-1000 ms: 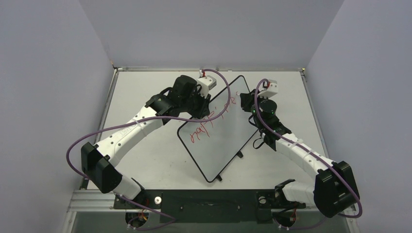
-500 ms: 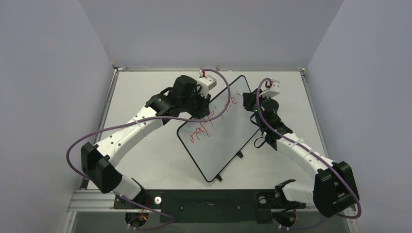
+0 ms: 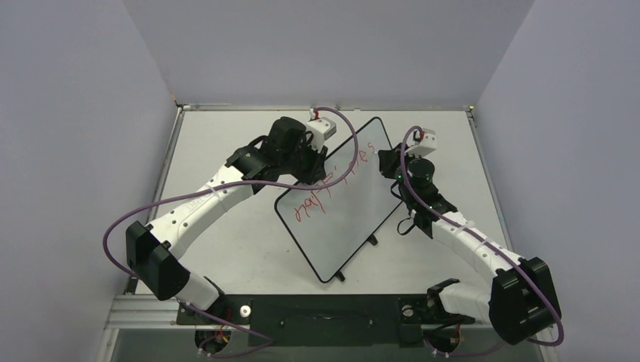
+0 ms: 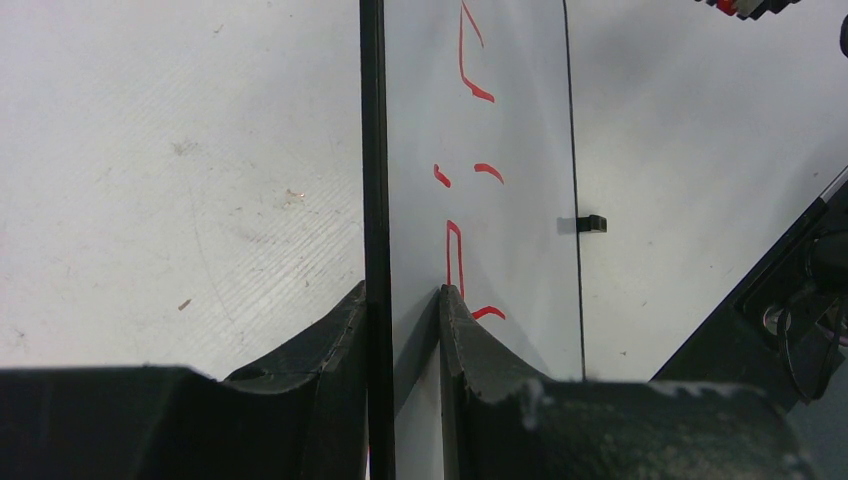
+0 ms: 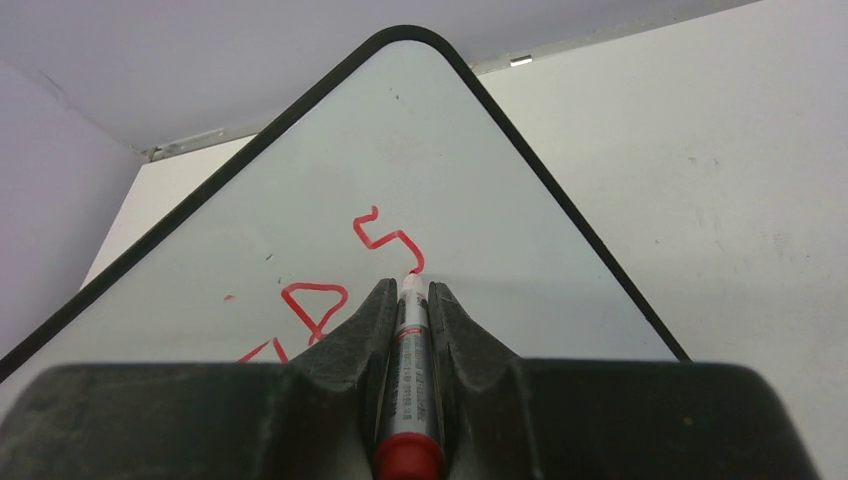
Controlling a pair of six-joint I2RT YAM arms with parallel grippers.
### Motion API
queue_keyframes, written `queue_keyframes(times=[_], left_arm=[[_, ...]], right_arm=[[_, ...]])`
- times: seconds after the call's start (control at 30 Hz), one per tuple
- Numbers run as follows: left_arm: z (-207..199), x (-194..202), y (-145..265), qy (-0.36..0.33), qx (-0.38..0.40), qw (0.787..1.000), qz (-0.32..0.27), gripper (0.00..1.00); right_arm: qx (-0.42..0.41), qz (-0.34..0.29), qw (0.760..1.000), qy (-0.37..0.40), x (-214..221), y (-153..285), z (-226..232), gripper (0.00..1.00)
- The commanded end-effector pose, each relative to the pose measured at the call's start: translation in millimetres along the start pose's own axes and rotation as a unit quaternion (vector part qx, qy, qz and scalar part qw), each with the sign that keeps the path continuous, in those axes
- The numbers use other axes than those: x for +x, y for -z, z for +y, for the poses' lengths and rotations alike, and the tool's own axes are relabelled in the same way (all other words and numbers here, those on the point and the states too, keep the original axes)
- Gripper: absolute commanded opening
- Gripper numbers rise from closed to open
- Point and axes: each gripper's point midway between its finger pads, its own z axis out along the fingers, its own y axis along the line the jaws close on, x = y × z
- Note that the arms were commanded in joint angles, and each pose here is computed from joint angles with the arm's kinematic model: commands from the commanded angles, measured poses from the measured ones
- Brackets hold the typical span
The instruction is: Write a sentence on the whiteboard
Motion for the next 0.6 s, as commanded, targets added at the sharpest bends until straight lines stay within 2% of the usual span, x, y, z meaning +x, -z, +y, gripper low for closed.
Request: queue_keyframes(times=[0.0, 0.23, 0.4, 0.57], left_arm=[[29.1, -11.8, 9.5, -0.068, -0.069, 0.995, -0.019, 0.00], [29.9, -10.5, 7.9, -0.067, -0.069, 0.995, -0.016, 0.00], [29.1, -10.7, 8.0, -0.068, -0.068, 0.995, -0.016, 0.00], [29.2, -11.2, 9.2, -0.068, -0.068, 0.995, -0.018, 0.00]], right_arm=[[-0.038, -0.011, 0.999, -0.018, -15.7, 14.0, 16.8, 0.00], [-0.086, -0.037, 0.995, -0.032, -43.0, 41.1, 37.4, 0.00], [-0.041, -0.077, 0.996, -0.036, -64.0, 49.7, 22.0, 0.00], [-0.012, -0.081, 0.996, -0.033, -66.5, 38.3, 12.1, 0.00]])
